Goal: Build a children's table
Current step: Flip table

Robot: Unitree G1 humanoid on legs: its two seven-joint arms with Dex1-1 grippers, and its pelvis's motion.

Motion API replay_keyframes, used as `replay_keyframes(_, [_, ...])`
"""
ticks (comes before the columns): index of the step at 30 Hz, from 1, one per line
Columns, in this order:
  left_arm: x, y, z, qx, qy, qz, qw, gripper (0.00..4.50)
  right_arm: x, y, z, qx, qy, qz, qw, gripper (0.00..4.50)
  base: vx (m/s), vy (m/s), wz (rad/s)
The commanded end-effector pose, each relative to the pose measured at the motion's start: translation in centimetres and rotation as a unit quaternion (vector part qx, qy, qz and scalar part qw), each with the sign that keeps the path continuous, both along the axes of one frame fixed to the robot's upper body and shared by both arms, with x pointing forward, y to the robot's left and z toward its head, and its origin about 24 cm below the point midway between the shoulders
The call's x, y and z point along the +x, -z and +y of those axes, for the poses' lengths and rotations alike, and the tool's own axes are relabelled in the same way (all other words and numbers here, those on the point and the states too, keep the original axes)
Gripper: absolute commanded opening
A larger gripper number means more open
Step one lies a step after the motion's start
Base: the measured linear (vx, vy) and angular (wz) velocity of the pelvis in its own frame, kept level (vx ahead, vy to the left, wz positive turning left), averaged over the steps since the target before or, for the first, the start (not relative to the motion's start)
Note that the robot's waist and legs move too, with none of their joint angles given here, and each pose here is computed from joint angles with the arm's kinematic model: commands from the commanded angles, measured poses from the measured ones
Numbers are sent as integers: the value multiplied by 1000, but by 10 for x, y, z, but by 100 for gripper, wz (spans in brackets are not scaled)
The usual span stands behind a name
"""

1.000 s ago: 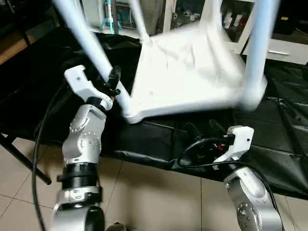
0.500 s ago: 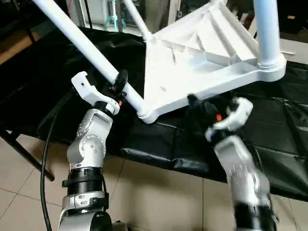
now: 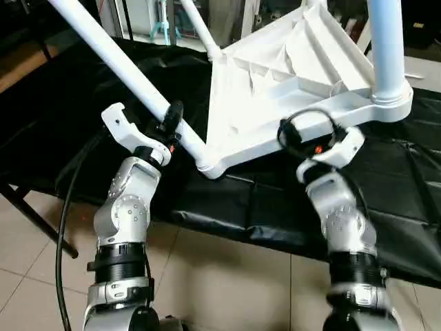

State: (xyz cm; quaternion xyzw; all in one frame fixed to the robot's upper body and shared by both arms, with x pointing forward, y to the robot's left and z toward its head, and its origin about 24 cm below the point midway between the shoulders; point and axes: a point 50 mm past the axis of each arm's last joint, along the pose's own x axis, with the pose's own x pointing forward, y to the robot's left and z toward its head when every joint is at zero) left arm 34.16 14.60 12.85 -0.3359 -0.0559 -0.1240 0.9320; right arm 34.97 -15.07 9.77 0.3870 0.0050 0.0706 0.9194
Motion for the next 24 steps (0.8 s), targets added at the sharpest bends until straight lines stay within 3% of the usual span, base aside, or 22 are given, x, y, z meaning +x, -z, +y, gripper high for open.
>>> replay_keyframes(1, [-2,-12,-2,-44,9,-28,999,200,3,-5,-6,11,9,-14,1000,414,0,0,0])
replay_keyframes(7, [-3,-13,-2,-38,6,-31,999,200,10,-5,-11,39,16,-4,999,362,0,0,0])
replay_keyframes(11, [-3,-13,-4,-32,11,-36,999,200,11,2,-13,28,9,21,999,336,0,0,0])
replay_keyframes(12, [-3,-14,-5,-32,12,-37,999,200,11,4,-14,24,8,26,999,311,0,0,0])
replay_keyframes(19, [-4,-11,-9,-21,20,-36,999,200,12,7,-15,22,16,36,999,264,0,0,0])
replay_keyframes(24, [-3,-5,-8,-2,3,-17,1000,200,17,-12,-25,-9,54,10,998,222,0,0,0])
